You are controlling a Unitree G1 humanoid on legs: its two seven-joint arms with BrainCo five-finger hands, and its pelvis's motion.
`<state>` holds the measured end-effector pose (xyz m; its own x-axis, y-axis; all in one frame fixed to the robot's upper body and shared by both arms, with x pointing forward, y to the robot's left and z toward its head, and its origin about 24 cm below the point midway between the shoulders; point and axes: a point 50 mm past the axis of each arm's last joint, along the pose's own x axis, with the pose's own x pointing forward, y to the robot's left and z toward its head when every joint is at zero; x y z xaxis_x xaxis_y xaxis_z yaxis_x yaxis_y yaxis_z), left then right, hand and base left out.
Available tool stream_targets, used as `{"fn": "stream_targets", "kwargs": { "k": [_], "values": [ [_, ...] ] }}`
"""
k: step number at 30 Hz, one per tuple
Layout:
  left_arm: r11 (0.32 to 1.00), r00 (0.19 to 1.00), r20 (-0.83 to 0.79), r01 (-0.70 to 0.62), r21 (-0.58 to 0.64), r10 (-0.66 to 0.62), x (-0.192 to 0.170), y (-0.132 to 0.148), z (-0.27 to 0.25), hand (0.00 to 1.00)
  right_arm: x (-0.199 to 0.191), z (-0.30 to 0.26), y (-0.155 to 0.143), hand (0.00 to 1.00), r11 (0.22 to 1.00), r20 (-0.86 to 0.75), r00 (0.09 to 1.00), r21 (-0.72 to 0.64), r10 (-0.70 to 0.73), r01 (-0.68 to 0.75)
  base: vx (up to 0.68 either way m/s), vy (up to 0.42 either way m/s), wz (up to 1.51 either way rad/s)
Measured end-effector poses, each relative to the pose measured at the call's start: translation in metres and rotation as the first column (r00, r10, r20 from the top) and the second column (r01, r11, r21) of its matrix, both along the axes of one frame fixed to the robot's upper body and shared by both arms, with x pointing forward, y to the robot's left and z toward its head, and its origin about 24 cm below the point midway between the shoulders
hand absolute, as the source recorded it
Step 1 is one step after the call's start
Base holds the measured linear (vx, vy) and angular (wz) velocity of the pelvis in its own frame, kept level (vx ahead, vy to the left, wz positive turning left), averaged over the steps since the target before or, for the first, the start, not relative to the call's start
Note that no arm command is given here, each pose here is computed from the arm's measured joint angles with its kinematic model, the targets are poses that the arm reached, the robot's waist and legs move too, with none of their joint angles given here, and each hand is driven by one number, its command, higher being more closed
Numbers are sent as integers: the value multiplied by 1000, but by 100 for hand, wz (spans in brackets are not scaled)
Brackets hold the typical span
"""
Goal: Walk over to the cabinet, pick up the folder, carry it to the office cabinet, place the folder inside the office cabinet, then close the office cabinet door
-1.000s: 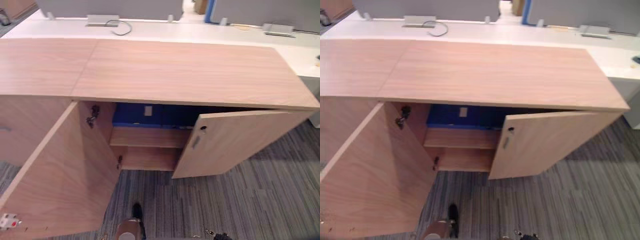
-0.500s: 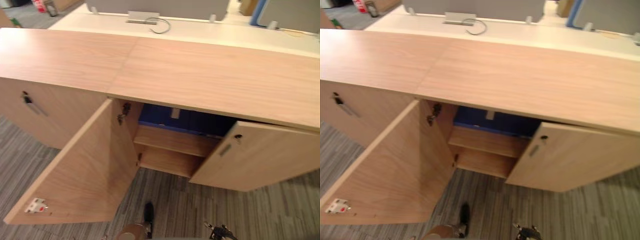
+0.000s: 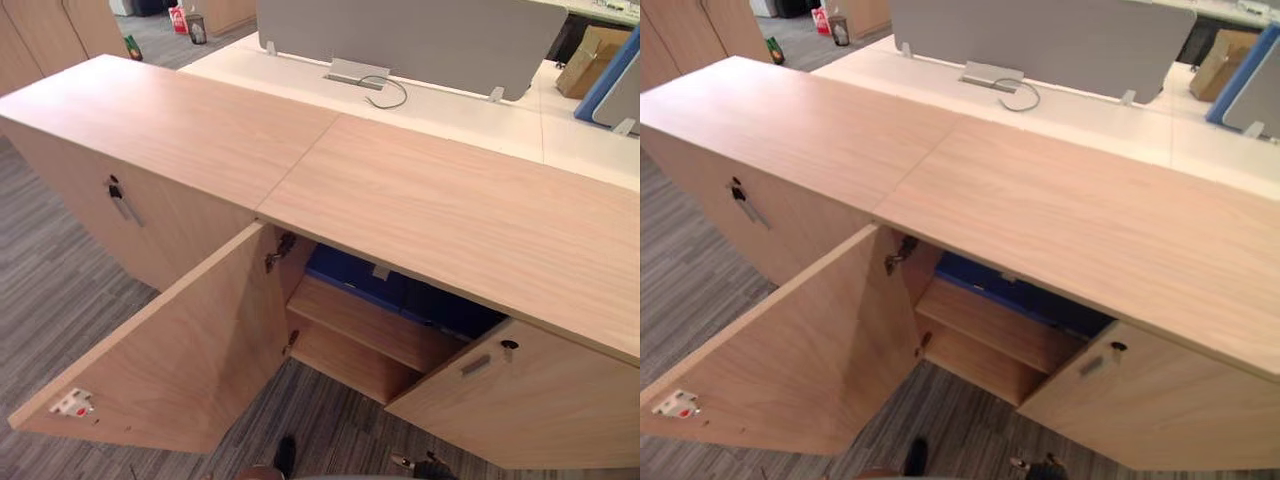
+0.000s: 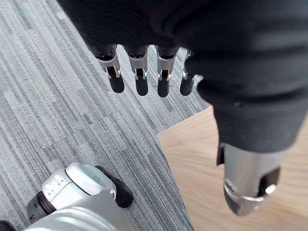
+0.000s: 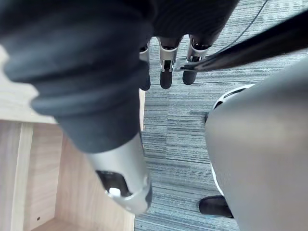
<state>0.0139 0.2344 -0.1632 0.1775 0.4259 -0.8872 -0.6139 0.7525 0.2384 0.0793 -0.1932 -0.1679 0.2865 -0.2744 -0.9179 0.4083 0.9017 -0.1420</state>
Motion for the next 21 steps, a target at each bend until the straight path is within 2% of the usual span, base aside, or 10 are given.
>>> {"fn": "stream_targets", "kwargs": {
  "k": [5, 10, 14, 16, 19, 21],
  "values": [
    [1000, 1000, 1, 4, -2, -4, 1, 1, 0, 0, 1, 1, -10, 0, 1000, -7, 1000, -19, -5, 4, 54, -119, 25],
    [998, 998, 19, 57, 4, -57, 13, 2, 1, 0, 16, 3, -7, 0, 1000, 22, 1000, -9, 2, -1, -39, -4, 42],
    [994, 992, 65, 109, 21, -111, 36, 5, 4, 0, 18, 3, -6, 0, 999, 35, 998, 2, -51, 51, -87, 99, 79],
    [992, 991, 47, 128, -3, -128, 30, -4, 1, 0, 19, 6, -16, 0, 997, 47, 997, -21, -69, 70, 17, 192, 35],
    [981, 981, 40, 191, 12, -192, 35, 6, 4, 0, 14, 5, -18, 0, 992, 42, 991, -7, -127, 127, -77, 147, 51],
    [983, 983, 26, 181, 24, -182, 31, 15, 5, 0, 15, 5, -21, 0, 987, 50, 986, -4, -160, 161, -35, 56, 31]
  ]
}}
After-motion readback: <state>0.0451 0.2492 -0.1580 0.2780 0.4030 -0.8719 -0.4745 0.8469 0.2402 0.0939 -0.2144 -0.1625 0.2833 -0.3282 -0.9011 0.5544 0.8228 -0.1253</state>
